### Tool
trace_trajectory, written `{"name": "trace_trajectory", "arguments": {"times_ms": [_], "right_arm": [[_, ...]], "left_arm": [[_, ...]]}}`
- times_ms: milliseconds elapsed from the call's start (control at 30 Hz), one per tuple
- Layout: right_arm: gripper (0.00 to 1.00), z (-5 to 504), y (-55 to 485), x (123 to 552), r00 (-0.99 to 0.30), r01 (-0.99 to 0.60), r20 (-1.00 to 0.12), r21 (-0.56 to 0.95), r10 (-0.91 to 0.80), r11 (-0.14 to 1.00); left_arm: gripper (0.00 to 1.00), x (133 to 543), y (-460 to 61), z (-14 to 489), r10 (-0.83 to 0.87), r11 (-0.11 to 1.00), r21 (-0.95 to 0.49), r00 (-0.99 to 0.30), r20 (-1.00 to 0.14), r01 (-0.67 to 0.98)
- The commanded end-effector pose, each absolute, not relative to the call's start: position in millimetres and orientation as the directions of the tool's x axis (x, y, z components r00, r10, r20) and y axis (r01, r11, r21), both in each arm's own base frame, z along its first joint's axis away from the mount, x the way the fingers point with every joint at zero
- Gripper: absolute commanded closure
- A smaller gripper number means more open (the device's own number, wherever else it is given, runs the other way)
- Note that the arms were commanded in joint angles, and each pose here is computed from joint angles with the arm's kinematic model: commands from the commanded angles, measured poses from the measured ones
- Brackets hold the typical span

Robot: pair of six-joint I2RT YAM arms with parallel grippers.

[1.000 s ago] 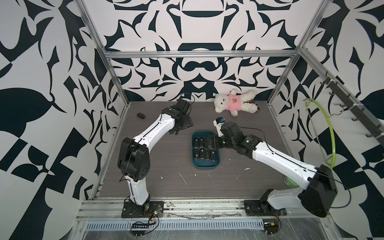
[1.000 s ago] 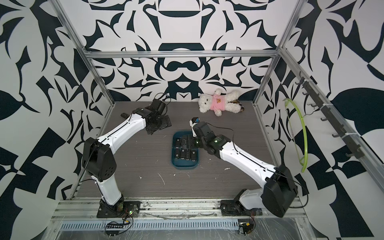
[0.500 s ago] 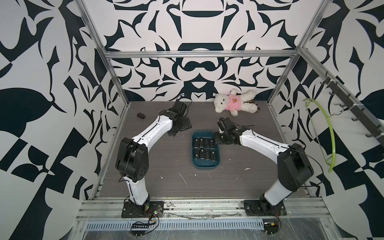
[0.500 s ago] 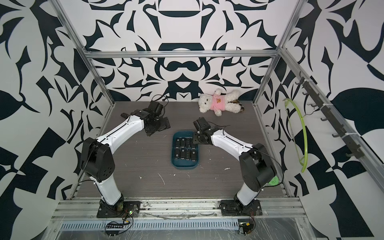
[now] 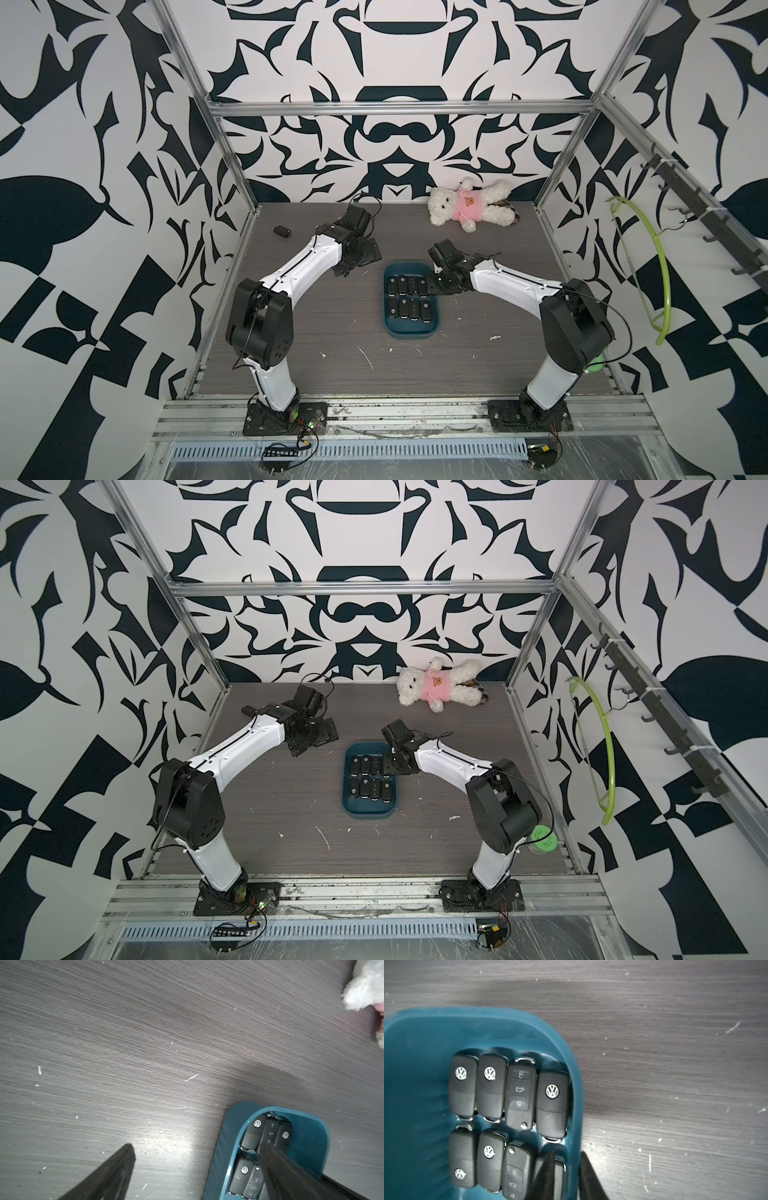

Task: Place the car key into the storage box
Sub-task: Move the storage box to the center of the board.

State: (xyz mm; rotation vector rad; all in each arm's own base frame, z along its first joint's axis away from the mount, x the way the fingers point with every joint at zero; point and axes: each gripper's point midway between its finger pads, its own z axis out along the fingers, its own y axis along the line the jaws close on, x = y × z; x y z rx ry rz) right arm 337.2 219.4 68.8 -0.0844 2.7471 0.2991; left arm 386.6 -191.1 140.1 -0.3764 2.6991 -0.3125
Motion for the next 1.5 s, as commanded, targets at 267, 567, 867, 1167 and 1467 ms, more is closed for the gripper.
{"name": "trace_trajectory", "arguments": {"times_ms": [267,567,867,1167,1467], "right_arm": [[0.89,74,231,309,-0.925,-0.13,-0.378,0.192,-0.049,0.973],[0.89,70,238,280,-0.926,-0.13,-0.373,0.163,-0.061,0.978],[0.89,70,235,257,-0.923,-0.064,-0.386,0.144,-0.004,0.987],[0.88,74,238,252,-0.911,-0.02,-0.41,0.137,0.038,0.99],[0.58,93,242,259,-0.887,-0.02,-0.459,0.157,0.055,0.987]], "left_arm": [[0.01,367,-182,146,-0.326,0.929,-0.288,-0.881,-0.343,-0.232],[0.01,353,-175,145,-0.326,0.93,-0.282,-0.884,-0.336,-0.236],[0.01,345,-170,143,-0.327,0.93,-0.279,-0.885,-0.332,-0.239],[0.01,342,-170,145,-0.322,0.931,-0.281,-0.887,-0.331,-0.233],[0.01,349,-170,148,-0.307,0.939,-0.264,-0.886,-0.347,-0.222]]}}
